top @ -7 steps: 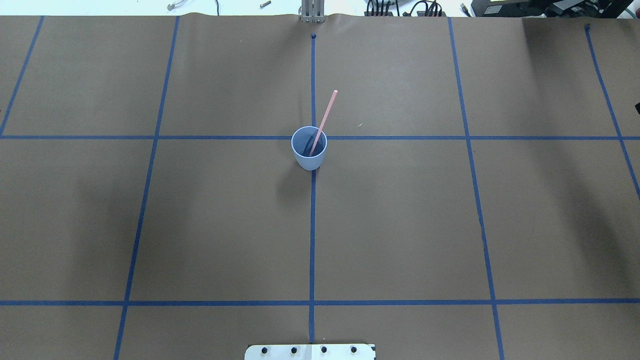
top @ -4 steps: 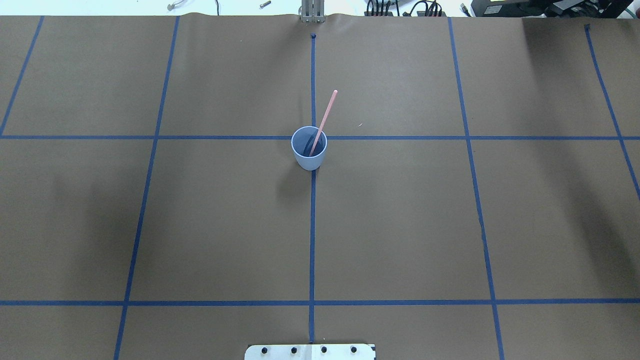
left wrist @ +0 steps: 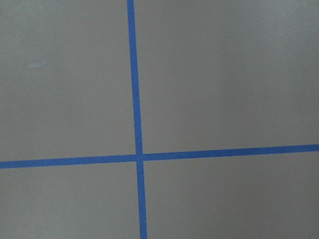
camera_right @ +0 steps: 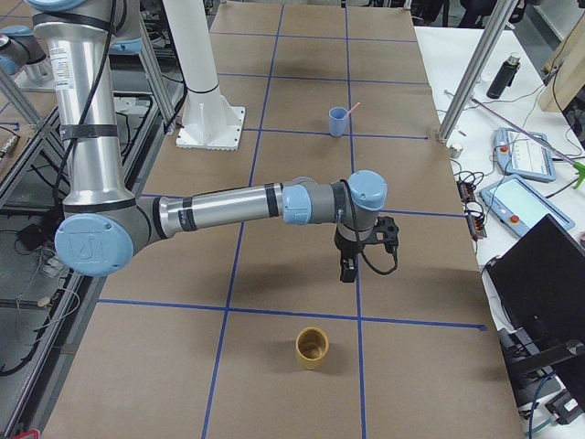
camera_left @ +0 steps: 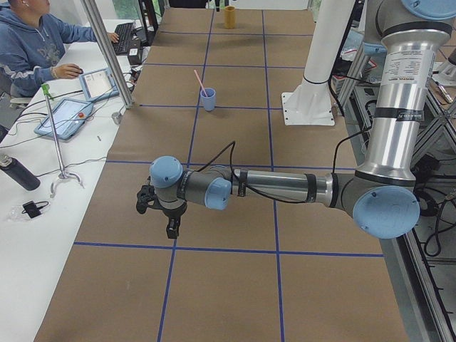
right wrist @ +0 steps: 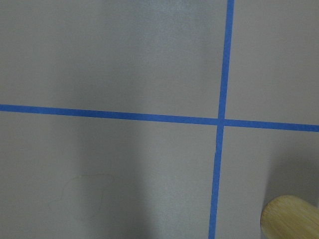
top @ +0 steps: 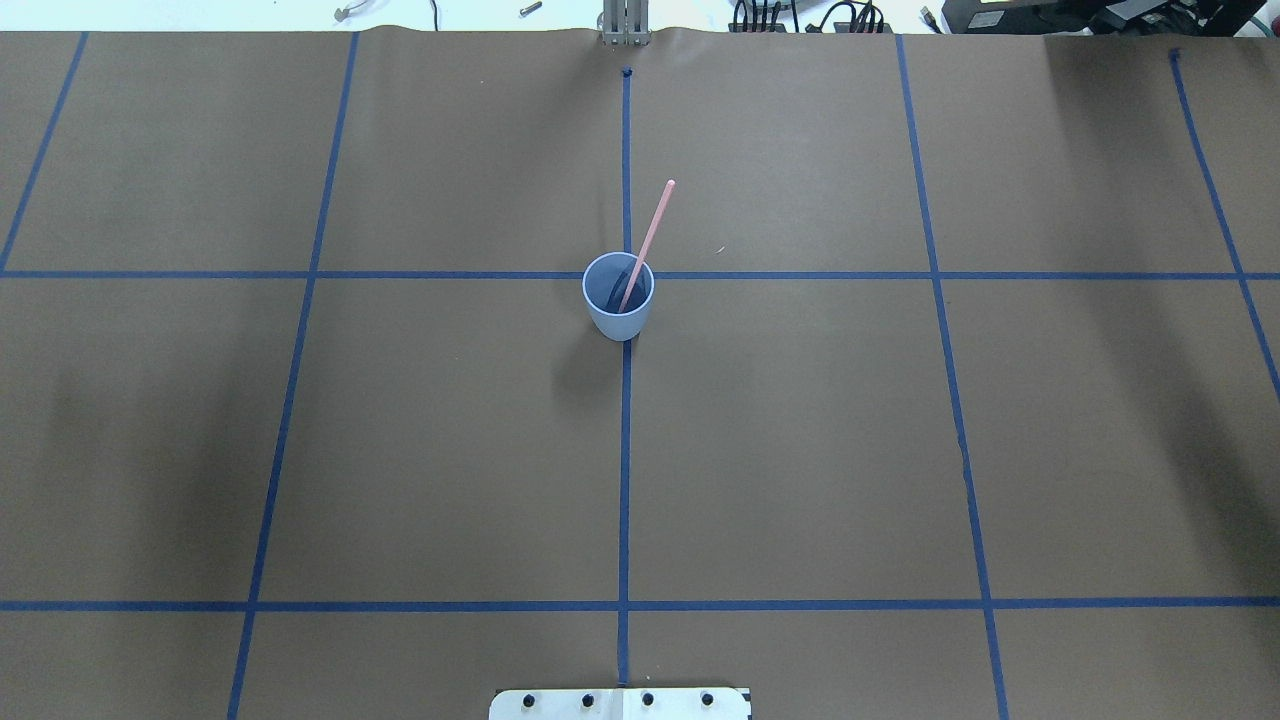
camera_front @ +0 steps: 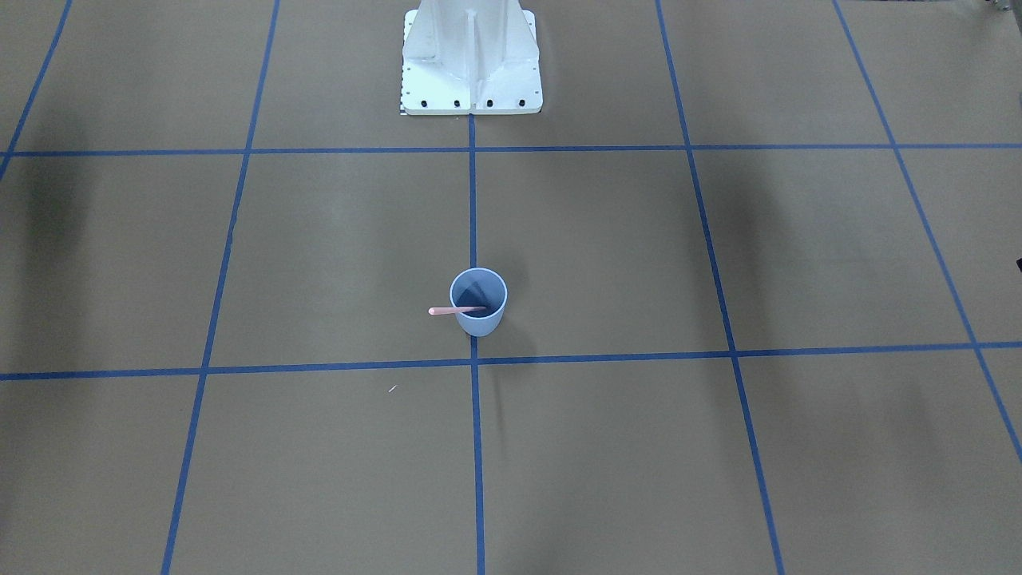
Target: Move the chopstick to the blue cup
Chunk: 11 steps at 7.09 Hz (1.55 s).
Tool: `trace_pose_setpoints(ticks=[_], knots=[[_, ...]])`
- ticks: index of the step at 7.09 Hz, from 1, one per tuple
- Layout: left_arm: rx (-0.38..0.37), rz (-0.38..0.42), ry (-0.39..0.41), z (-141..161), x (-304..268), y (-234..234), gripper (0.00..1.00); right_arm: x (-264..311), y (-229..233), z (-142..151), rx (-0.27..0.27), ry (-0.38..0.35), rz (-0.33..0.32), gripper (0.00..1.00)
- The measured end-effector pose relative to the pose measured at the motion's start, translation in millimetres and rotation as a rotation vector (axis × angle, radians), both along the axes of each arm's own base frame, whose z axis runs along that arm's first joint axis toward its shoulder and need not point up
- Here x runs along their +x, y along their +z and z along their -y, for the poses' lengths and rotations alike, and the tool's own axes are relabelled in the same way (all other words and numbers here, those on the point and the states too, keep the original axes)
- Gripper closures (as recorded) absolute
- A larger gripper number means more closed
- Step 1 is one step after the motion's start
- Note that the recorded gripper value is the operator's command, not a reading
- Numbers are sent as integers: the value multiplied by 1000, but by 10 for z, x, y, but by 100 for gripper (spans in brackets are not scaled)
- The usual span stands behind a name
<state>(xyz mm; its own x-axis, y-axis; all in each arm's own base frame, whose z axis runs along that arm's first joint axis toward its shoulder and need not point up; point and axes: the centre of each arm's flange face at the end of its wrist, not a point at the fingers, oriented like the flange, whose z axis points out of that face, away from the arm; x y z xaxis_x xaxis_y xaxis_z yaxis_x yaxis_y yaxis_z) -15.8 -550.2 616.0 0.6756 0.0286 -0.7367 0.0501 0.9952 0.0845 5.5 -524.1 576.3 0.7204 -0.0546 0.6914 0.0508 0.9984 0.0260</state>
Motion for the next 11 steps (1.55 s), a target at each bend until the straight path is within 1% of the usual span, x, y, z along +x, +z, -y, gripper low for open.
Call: trace_pose_setpoints(ticks=[1,2,3,4,7,9,11], knots=[[1,-34,-11,9,-33,-99,1,3,11,-12,-3,2,0,0],[-5,-71,-38,3,-36,-297,1,-3,11,-14,-5,2,1,0],[-15,-93,-72,-31,-34,-502,1,-28,8,-14,-7,-1,7,0],[-8,-96,-81,-47,-23,-606,1,-57,4,-15,-9,-6,16,0],[94,-26,-30,-53,-21,-696,1,-115,-38,14,-4,-15,25,0],[120,-16,-27,-117,-35,-775,1,-217,-63,20,3,-35,26,0],[137,-17,-28,-273,-27,-872,1,-269,-88,19,10,-47,27,0]])
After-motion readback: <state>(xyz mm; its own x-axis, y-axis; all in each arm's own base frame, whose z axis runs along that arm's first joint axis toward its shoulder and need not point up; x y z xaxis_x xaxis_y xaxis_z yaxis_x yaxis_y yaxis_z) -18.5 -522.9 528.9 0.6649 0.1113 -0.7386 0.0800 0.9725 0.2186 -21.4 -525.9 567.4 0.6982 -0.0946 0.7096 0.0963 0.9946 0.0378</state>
